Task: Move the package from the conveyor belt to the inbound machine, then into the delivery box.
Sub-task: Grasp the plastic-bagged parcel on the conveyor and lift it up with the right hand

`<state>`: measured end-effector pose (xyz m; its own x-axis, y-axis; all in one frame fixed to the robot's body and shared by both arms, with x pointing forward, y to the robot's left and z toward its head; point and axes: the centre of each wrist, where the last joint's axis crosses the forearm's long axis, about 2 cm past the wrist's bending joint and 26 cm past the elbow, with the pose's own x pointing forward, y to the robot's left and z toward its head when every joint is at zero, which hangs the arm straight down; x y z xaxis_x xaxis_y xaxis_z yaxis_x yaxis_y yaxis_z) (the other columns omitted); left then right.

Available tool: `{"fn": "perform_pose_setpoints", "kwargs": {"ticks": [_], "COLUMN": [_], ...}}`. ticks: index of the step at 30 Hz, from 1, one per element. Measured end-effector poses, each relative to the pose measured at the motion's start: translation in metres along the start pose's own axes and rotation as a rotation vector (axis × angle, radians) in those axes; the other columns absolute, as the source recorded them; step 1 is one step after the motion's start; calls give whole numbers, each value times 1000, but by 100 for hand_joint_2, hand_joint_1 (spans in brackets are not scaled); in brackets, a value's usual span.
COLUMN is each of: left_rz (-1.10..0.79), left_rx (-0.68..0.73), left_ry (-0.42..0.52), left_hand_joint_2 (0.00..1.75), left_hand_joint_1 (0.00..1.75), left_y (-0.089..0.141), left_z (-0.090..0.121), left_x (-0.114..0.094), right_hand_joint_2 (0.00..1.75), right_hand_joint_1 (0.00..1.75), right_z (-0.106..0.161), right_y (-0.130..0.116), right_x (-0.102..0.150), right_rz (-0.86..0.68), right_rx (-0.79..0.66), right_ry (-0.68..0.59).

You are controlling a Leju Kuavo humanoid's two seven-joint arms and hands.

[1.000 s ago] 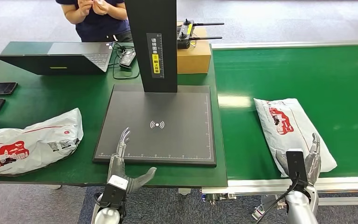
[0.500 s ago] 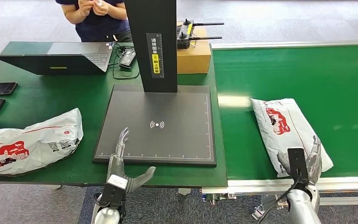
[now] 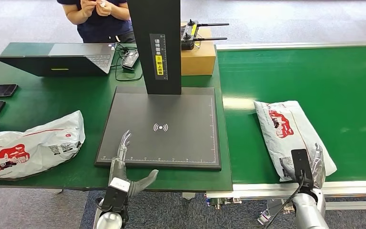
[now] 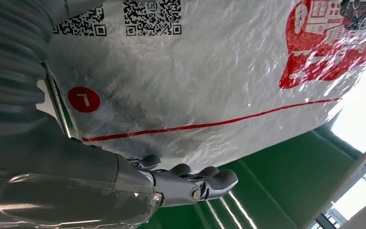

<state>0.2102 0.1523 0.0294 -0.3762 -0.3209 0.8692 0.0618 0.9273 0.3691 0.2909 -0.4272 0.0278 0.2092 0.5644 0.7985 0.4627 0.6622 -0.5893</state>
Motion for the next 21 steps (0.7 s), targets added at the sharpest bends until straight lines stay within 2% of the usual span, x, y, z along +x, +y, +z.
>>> {"fn": "perform_pose_setpoints", "kwargs": {"ticks": [11, 21], "left_rz": [-1, -4], "left_rx": [-11, -6], "left_ry": [15, 14], "left_hand_joint_2": [175, 175], "left_hand_joint_1": [0, 0], "left_y": [-1, 0], "left_z": [0, -1], "left_x": [1, 0], "right_hand_joint_2": [175, 175], "right_hand_joint_1": [0, 0], "right_z": [1, -1], "right_y": [4, 9], "right_x": [-3, -2], "right_rz": [67, 102], "right_rx": [122, 174], "right_ry": [105, 166]}}
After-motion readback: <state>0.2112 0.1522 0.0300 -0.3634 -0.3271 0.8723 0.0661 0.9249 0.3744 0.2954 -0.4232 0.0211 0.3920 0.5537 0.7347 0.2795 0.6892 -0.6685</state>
